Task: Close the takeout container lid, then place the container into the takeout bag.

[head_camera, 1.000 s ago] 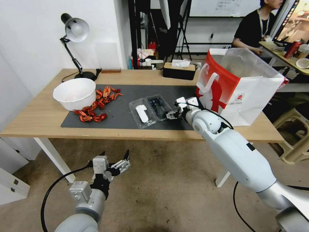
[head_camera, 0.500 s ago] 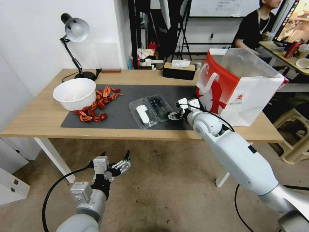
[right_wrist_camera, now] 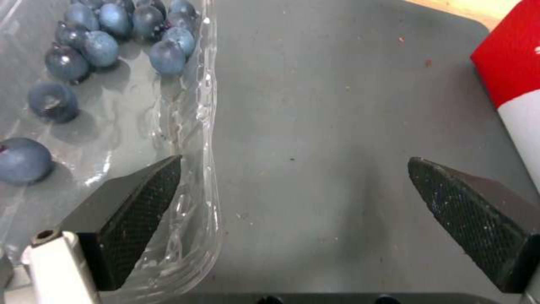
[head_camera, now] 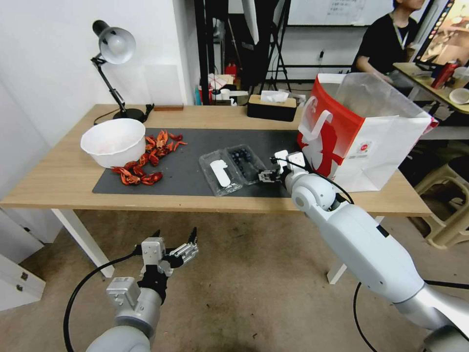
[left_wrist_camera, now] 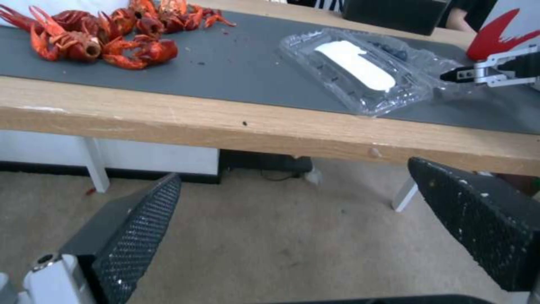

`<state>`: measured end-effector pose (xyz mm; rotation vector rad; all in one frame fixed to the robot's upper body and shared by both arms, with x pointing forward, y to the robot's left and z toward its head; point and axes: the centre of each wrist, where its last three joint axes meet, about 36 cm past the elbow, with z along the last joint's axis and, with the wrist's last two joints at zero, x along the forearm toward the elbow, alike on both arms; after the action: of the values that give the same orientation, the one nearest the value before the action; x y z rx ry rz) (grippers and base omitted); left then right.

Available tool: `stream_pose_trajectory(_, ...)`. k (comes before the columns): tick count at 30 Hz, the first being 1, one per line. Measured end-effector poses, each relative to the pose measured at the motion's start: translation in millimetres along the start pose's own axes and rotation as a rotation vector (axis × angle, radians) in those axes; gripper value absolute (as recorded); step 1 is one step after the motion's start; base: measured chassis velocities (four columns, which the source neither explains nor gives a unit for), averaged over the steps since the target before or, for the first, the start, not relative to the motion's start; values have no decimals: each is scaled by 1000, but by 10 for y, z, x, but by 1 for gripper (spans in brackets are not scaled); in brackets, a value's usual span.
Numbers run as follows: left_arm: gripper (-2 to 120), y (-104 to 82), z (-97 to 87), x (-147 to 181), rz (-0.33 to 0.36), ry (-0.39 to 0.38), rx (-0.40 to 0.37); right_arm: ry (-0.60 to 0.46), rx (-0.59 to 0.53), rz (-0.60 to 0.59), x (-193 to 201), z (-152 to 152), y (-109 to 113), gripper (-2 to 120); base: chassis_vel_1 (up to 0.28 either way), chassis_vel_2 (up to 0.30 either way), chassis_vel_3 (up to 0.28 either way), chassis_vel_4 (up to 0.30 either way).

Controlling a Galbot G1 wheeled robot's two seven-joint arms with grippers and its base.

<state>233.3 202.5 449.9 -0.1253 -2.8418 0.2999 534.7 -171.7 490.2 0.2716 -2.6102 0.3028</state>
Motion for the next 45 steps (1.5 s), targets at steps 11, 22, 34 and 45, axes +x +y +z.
stream_pose_trajectory(11, 100, -3, 6, 9, -4, -4, -4, 0, -6, 29, 125, 42, 48, 100, 0, 0, 0, 0)
stream_pose_trajectory(22, 100, 3, -6, 14, -9, -13, -5, 9, -19, 28, 166, 76, 53, 100, 0, 0, 0, 0)
stream_pose_trajectory(34, 100, 10, -11, 22, -15, -23, -6, 20, -42, 23, 235, 122, 73, 100, 0, 0, 0, 0)
stream_pose_trajectory(45, 100, 5, -12, 20, -13, -25, -7, 15, -54, 19, 268, 107, 68, 100, 0, 0, 0, 0)
